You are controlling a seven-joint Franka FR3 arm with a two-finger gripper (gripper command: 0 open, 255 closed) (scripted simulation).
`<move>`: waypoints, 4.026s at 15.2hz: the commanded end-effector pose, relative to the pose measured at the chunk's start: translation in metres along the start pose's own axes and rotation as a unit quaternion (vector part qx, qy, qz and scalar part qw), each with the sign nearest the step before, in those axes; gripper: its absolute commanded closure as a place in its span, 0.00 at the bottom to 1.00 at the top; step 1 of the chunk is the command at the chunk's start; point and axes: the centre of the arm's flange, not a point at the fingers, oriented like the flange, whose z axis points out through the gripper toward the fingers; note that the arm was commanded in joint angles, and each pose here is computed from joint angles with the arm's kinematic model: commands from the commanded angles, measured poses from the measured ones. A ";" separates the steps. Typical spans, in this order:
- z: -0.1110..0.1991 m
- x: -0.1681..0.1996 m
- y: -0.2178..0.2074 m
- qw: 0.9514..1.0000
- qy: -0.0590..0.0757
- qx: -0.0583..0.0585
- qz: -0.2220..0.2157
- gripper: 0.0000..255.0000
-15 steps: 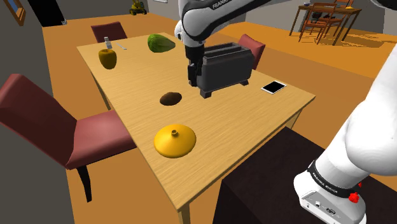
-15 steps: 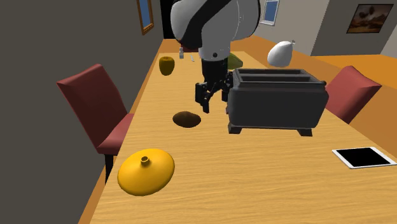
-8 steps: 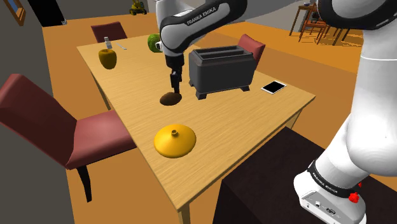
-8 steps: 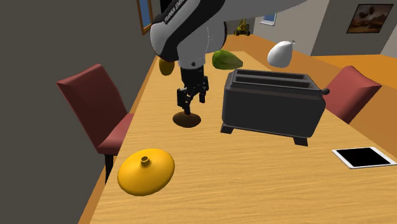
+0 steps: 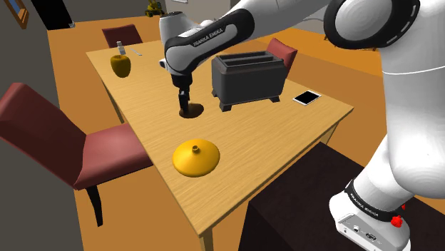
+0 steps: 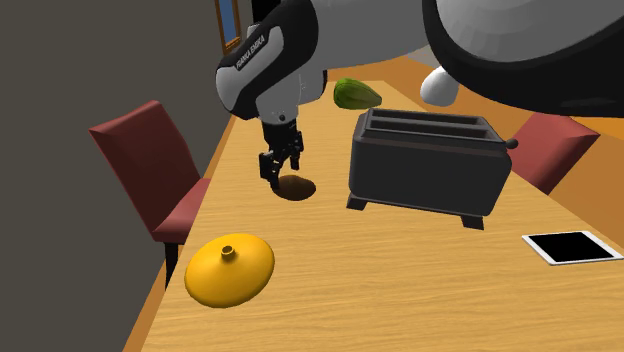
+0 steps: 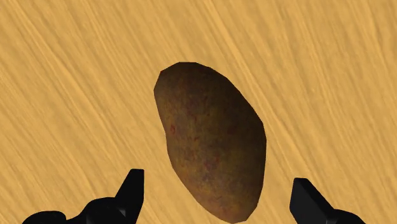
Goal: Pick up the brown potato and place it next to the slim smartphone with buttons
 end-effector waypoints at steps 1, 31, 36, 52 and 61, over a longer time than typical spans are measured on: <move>0.011 0.000 0.000 1.000 0.000 0.000 -0.001 0.00; -0.028 -0.001 0.003 1.000 0.000 0.000 -0.001 1.00; -0.054 -0.001 0.005 1.000 0.000 0.000 -0.001 1.00; -0.113 -0.055 0.009 1.000 0.000 0.000 -0.001 1.00; -0.112 -0.173 0.011 1.000 0.000 0.000 -0.001 1.00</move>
